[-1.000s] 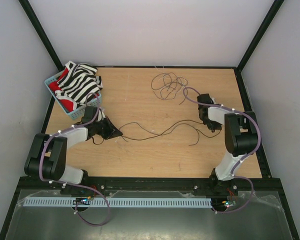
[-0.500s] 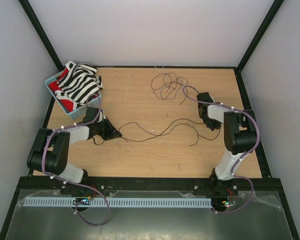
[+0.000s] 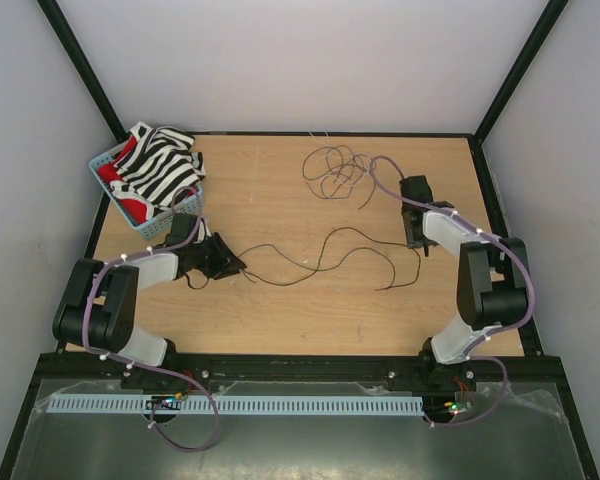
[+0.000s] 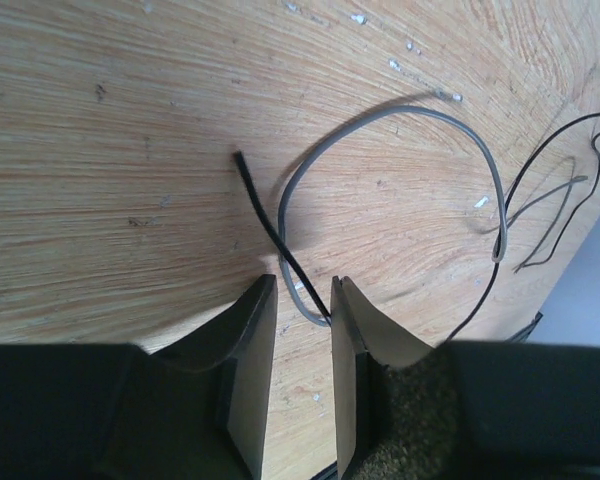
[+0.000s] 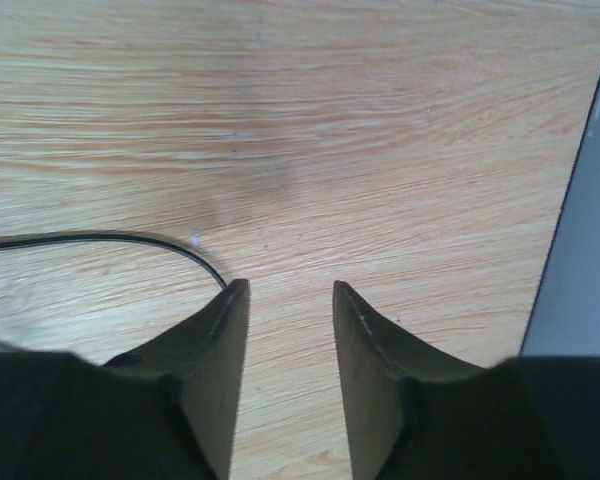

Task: Zip-tie the wires
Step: Straighten the cable at the center of the board, then pick up the cable at the center of the board.

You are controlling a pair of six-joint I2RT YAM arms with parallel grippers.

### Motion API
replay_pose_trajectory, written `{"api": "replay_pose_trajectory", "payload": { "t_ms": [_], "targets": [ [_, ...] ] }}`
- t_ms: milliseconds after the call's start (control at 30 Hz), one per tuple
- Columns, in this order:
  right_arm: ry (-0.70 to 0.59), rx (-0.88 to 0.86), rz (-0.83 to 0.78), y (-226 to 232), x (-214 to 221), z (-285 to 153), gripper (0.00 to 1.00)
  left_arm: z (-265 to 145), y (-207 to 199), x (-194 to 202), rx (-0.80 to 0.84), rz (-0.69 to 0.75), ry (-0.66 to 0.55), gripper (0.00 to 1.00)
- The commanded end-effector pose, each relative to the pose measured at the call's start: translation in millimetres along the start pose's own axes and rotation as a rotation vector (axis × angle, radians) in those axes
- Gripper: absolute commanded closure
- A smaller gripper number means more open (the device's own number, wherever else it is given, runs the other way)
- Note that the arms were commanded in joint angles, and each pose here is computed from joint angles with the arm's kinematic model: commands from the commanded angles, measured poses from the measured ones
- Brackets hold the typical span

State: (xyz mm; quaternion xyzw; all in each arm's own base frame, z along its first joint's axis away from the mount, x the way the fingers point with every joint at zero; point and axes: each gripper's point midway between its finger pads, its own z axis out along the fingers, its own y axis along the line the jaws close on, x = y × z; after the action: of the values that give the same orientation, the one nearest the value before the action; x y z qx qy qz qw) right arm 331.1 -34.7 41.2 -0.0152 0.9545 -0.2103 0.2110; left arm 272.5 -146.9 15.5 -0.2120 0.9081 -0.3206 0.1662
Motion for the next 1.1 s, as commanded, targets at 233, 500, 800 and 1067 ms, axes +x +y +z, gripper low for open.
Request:
{"api": "replay_pose_trajectory", "payload": {
  "t_ms": [233,500,800,1067],
  "targets": [
    [-0.31,-0.317,0.172,27.5,-64.6,-67.5,0.29,-24.9,-8.7,-17.5,-0.019,0.067,-0.087,0.55],
    [-0.435,-0.51,0.261,90.8,-96.0,-83.9,0.16,-67.3,-25.8,-49.2,0.009,0.117,-0.212,0.38],
    [-0.503,-0.541,0.315,132.2,-181.3,-65.3,0.14,-139.1,-67.4,-78.3,0.149,0.235,-0.388,0.19],
    [-0.527,-0.409,0.325,131.9,-234.2,-29.0,0.19,-160.3,-98.9,-78.2,0.254,0.282,-0.381,0.12]
  ]
}}
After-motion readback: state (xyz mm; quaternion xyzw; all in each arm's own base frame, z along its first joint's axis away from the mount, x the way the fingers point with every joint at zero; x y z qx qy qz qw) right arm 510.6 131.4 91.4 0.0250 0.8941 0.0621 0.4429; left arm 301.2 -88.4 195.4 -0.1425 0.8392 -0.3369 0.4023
